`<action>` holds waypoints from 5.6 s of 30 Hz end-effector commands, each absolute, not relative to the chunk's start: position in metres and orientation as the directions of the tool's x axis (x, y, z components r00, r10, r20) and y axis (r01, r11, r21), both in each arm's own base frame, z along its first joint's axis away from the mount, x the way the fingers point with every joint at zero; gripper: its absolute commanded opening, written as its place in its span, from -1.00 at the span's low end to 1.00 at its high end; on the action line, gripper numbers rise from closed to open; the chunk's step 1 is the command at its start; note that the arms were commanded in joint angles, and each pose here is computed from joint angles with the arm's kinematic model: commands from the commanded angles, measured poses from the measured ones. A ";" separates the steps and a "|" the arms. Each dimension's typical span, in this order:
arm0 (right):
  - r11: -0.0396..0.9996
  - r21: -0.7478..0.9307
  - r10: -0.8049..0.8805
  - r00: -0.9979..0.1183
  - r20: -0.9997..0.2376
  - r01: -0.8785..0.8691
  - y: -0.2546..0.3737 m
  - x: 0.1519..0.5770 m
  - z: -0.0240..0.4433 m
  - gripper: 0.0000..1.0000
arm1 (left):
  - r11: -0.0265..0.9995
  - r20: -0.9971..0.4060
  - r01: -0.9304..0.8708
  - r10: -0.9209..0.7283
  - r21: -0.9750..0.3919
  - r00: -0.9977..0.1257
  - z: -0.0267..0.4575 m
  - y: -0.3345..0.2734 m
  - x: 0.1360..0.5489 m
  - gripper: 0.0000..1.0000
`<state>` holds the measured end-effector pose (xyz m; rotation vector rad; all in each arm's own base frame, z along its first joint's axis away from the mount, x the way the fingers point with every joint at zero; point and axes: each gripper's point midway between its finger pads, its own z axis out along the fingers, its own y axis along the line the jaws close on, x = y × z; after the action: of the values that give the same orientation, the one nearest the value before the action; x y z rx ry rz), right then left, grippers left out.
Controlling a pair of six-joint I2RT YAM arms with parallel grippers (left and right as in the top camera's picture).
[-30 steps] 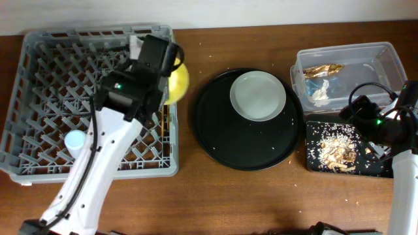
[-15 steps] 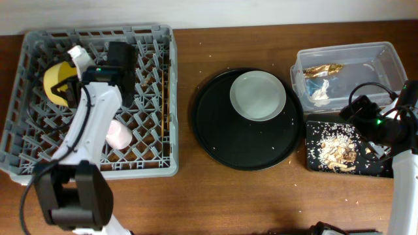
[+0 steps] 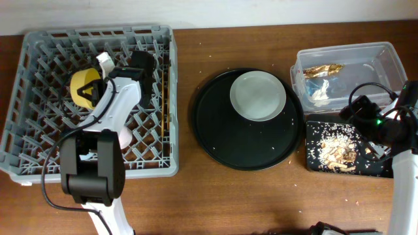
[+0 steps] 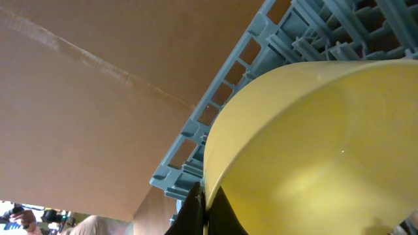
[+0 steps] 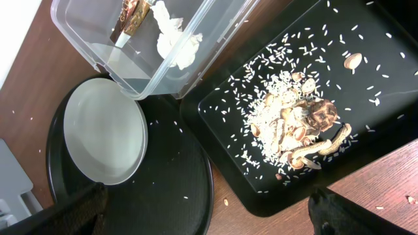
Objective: Sort waste into correct bins and load items into the dishwasher rack
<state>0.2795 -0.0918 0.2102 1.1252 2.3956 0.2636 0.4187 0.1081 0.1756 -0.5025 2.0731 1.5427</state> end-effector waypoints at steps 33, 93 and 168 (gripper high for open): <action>0.636 0.375 0.771 -0.536 -0.344 0.674 -0.093 0.281 0.215 0.97 | 0.912 -0.182 0.152 0.087 -0.380 -0.979 -0.010 -0.308 0.425 -0.32; 0.636 0.375 0.771 -0.536 -0.344 0.674 -0.093 0.281 0.215 0.97 | 0.825 -0.439 -0.194 0.072 0.531 -0.896 0.242 -0.057 0.387 0.38; 0.636 0.375 0.771 -0.536 -0.343 0.674 -0.093 0.281 0.215 0.97 | 0.995 -0.996 -0.075 -0.068 -0.063 -0.060 0.160 0.006 0.246 0.99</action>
<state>0.2797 -0.0918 0.2104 1.1262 2.3938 0.2681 0.2457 0.0064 0.1608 -0.1294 1.6310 -0.0050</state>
